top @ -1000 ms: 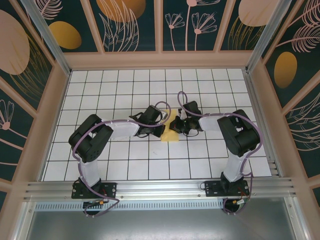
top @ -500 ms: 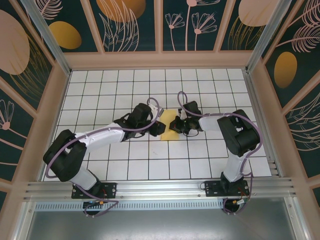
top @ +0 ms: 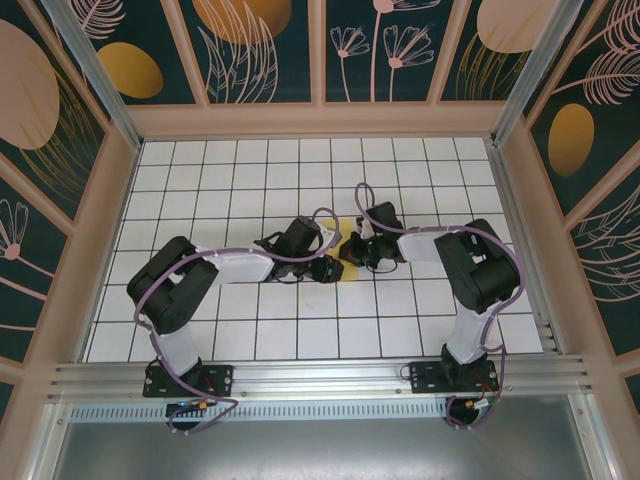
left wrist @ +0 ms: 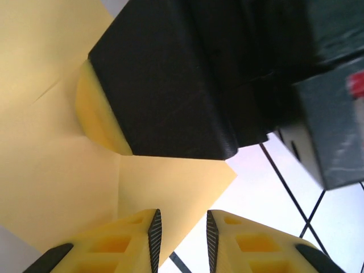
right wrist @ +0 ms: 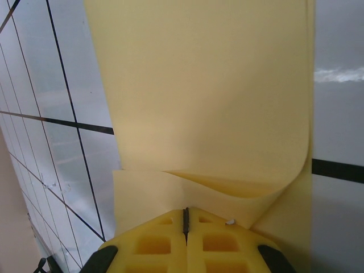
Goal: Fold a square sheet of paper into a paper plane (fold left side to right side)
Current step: Fold the triangle a second time at the center of the table.
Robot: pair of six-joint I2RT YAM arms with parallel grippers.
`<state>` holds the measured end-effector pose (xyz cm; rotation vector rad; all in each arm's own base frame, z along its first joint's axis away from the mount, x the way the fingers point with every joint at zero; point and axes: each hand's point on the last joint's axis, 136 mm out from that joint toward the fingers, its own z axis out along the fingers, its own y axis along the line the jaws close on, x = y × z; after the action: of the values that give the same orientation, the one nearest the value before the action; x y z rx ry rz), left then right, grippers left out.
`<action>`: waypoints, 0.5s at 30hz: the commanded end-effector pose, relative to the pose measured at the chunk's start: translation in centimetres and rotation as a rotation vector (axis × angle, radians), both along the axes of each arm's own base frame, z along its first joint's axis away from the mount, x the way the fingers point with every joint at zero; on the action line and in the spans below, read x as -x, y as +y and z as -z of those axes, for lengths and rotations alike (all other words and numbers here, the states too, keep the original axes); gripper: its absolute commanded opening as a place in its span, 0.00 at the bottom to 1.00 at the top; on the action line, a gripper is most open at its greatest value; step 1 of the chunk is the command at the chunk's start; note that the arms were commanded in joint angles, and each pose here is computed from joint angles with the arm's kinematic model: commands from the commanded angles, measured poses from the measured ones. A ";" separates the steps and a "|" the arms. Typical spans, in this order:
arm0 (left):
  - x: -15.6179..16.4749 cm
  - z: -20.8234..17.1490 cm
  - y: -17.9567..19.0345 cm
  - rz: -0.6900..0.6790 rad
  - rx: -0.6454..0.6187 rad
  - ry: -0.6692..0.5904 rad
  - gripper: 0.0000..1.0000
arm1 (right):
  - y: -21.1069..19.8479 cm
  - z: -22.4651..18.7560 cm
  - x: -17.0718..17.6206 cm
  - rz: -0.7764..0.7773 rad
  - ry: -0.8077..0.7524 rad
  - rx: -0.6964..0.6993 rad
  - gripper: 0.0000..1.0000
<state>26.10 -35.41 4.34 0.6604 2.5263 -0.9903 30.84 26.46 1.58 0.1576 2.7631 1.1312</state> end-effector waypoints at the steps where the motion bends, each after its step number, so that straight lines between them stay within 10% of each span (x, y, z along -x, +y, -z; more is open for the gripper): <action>1: -0.5 0.8 0.0 -0.002 -0.029 -0.009 0.30 | -2.6 4.1 2.4 0.015 0.109 0.132 0.02; 15: 0.5 3.0 1.2 -0.018 -0.071 0.028 0.29 | -2.7 4.1 2.4 0.015 0.108 0.135 0.02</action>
<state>26.15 -34.86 2.55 0.6462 2.5663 -0.9408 30.85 26.45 1.58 0.1448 2.7607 1.1288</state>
